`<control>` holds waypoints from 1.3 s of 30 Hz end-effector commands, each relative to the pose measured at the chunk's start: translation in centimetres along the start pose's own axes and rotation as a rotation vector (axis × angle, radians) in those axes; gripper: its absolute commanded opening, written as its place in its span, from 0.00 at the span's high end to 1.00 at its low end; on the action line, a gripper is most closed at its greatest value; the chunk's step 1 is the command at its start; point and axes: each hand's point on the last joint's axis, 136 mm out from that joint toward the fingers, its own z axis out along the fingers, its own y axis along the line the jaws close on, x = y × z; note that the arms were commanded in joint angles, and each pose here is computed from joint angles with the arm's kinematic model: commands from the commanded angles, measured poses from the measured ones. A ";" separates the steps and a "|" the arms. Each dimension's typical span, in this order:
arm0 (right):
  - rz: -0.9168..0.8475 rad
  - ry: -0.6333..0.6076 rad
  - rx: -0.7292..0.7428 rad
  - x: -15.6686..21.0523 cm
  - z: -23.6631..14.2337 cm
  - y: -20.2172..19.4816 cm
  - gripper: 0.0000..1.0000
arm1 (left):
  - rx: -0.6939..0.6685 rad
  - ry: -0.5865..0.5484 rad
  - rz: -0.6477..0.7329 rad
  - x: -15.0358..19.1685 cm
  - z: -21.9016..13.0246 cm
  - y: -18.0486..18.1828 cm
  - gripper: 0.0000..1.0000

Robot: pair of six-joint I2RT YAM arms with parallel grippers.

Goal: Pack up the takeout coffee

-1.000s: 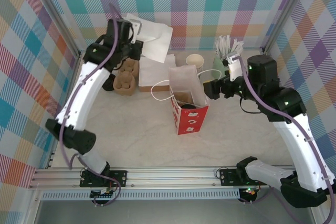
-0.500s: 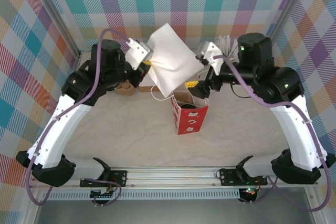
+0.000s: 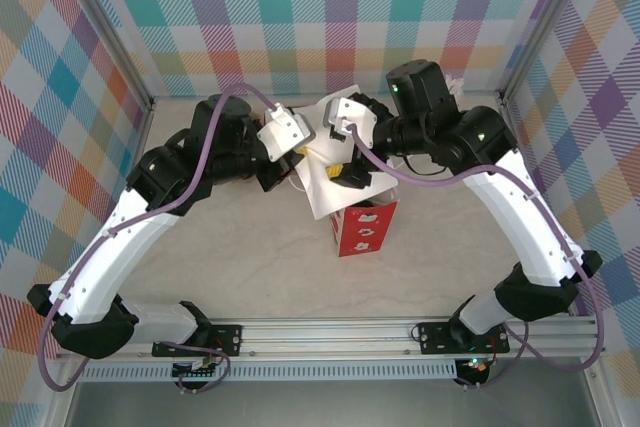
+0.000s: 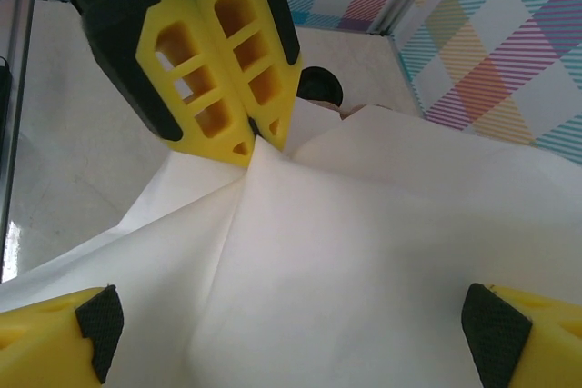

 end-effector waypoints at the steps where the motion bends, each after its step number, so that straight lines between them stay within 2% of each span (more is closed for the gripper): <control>1: -0.007 -0.002 -0.021 0.3 0.9 0.5 0.09 | 0.042 -0.091 0.047 -1.7 -1.2 -1.3 1.00; 6: 0.039 0.024 -0.050 1.9 1.7 1.5 0.15 | 0.047 -0.170 0.064 -2.8 -2.6 -1.7 1.00; 9: 0.064 0.027 -0.062 2.4 1.6 2.2 0.24 | 0.045 -0.195 0.068 -3.2 -3.1 -1.7 1.00; 11: 0.083 0.028 -0.062 2.6 1.3 2.4 0.34 | 0.044 -0.203 0.069 -3.4 -3.3 -1.7 1.00; 14: 0.119 0.011 -0.070 2.4 0.9 2.8 0.55 | 0.049 -0.201 0.069 -3.4 -3.1 -1.8 1.00; 16: 0.133 -0.002 -0.067 2.2 0.4 3.0 0.60 | 0.055 -0.194 0.065 -3.2 -2.8 -1.8 1.00; 17: 0.132 -0.009 -0.061 2.1 0.1 3.0 0.59 | 0.055 -0.190 0.063 -3.1 -2.7 -1.8 1.00; 19: 0.122 -0.024 -0.030 1.9 -0.8 2.8 0.43 | 0.046 -0.168 0.064 -2.7 -2.1 -1.7 1.00; 24: 0.074 -0.058 0.047 1.3 -2.8 2.2 0.25 | 0.048 -0.126 0.068 -1.8 -1.0 -1.6 1.00; 28: 0.058 -0.122 0.048 -0.3 -3.4 2.0 0.02 | 0.065 -0.114 0.074 -1.7 -0.4 -1.9 1.00; 39: 0.038 -0.192 -0.022 -2.6 0.0 0.9 0.00 | 0.110 -0.143 0.118 -2.4 0.0 -3.0 1.00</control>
